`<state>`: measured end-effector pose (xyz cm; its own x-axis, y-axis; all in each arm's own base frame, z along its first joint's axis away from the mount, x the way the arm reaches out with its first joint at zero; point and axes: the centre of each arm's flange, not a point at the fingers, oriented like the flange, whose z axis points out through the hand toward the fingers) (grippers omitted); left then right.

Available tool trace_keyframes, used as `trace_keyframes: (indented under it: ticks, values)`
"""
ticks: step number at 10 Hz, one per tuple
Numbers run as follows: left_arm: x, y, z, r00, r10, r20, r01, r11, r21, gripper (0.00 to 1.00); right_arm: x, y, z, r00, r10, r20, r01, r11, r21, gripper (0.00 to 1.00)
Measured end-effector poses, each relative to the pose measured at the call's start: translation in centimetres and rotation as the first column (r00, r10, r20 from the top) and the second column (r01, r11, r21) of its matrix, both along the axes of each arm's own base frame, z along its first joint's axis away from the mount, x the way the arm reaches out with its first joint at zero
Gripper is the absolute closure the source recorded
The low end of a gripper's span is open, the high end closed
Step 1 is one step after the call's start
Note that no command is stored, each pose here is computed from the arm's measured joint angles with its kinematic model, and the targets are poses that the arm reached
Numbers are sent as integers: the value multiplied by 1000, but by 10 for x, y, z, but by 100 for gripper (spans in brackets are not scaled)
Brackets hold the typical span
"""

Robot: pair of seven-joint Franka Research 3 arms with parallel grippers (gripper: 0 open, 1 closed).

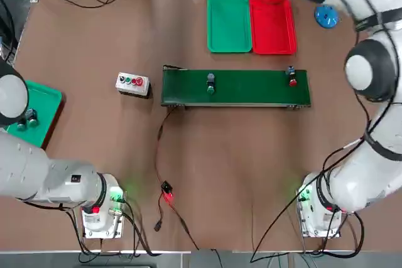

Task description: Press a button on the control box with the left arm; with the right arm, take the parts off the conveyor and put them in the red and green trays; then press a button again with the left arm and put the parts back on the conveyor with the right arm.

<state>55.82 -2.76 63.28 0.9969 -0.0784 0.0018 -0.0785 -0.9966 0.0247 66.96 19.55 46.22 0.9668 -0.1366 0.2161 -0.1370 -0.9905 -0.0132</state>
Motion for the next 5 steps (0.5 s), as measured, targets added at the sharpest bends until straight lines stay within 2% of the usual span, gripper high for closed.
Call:
trace_keyframes:
  ticks: [1, 3, 5]
  values:
    - [-1, -1, 3, 1000, -30, 5, 30, 1000, 1, 0, 2, -40, 23, 1000, -25, 4, 25, 1000, -7, 0]
    - [-3, 0, 5, 999, -49, 11, 48, 999, 2, 0, -6, -92, 69, 996, -90, 14, 90, 996, -10, 0]
    - [-3, 0, 5, 999, -48, 10, 48, 999, 2, 0, -21, -125, 111, 995, -101, -19, 101, 995, -25, 0]
